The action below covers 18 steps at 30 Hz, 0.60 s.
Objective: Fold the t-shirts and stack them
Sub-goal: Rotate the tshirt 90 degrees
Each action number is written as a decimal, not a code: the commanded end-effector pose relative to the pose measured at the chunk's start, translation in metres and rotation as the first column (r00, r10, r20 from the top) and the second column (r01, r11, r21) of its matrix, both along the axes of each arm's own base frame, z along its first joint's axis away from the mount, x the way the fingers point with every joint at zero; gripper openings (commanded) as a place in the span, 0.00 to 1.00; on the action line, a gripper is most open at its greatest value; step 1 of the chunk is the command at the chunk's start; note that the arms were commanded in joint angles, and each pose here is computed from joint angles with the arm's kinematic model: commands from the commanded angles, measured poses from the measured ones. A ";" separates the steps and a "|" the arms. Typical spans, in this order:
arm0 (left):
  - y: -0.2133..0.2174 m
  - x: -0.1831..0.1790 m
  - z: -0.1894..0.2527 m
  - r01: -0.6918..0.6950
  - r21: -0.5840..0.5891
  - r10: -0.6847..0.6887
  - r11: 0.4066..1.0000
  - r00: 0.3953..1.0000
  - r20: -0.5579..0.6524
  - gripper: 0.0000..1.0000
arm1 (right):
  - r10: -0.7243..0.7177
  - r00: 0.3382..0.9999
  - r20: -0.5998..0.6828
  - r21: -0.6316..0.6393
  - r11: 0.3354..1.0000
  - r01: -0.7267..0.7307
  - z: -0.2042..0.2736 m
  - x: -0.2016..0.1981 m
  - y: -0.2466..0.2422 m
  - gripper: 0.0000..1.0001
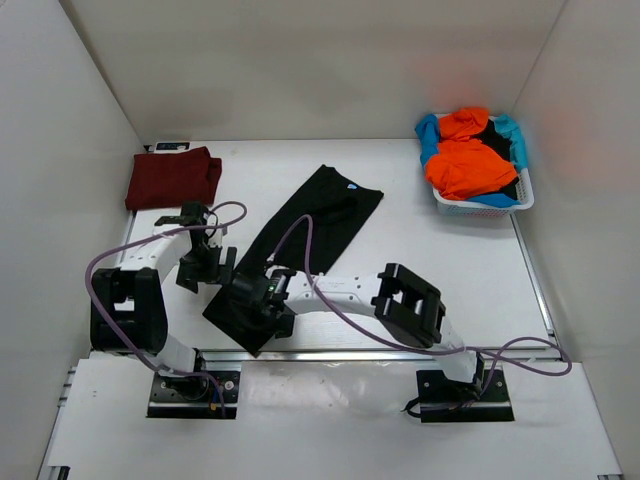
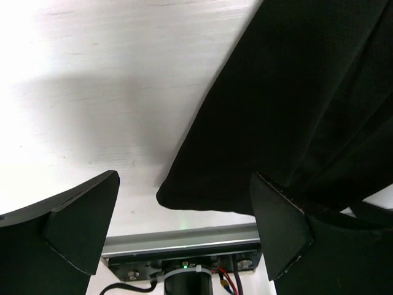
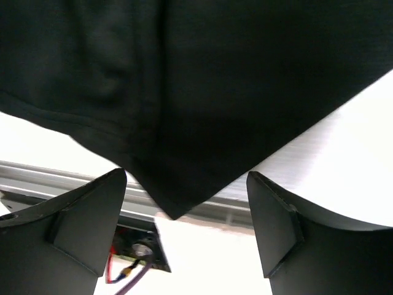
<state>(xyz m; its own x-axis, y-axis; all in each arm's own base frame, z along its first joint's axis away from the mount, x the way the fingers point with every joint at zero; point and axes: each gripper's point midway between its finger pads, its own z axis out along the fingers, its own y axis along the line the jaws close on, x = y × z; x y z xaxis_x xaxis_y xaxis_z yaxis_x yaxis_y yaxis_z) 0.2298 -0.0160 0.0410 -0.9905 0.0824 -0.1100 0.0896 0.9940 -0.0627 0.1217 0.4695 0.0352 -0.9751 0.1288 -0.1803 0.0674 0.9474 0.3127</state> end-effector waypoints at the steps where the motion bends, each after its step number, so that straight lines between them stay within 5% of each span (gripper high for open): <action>1: -0.010 0.011 0.010 0.019 -0.012 -0.017 1.000 0.994 0.109 0.99 | -0.042 0.999 0.026 -0.050 0.998 0.044 0.010 0.004 0.004 0.77; 10: -0.001 0.013 0.004 0.016 -0.006 -0.016 1.000 0.994 0.113 0.99 | -0.113 0.989 -0.094 -0.128 0.987 0.100 -0.028 -0.015 -0.018 0.73; 14: -0.002 0.013 0.003 0.026 -0.008 -0.025 1.000 0.993 0.113 0.99 | -0.194 0.968 -0.161 -0.071 0.980 0.185 -0.036 -0.029 -0.038 0.32; 18: -0.015 0.010 0.008 0.075 -0.046 -0.069 0.996 0.990 0.119 0.99 | -0.202 0.971 -0.131 -0.118 0.975 0.187 -0.039 -0.026 -0.063 0.24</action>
